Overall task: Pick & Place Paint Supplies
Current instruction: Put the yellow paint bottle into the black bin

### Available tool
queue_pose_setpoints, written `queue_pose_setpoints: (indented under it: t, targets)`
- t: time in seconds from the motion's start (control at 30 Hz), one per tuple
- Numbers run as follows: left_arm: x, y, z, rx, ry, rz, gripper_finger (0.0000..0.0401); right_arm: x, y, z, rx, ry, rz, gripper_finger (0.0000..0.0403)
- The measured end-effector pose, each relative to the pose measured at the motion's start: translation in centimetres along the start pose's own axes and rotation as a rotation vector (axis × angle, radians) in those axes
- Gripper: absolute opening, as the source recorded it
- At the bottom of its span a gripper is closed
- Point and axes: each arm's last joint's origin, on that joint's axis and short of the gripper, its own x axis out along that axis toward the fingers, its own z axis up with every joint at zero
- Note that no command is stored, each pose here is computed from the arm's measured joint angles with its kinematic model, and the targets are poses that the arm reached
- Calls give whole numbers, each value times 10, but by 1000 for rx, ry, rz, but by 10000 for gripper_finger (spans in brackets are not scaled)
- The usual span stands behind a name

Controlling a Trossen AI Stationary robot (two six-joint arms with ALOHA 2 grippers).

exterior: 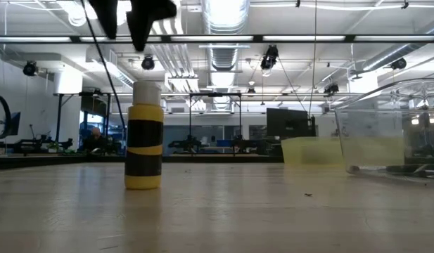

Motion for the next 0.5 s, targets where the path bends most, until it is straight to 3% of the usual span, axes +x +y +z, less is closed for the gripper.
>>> queue_pose_setpoints:
  t: [0.3, 0.5]
  targets:
    - [-69, 10, -67, -74, -649, 48, 204, 33, -21, -14, 82, 35, 126, 338]
    - [-73, 7, -107, 13, -1082, 161, 173, 65, -60, -7, 119, 40, 257, 338]
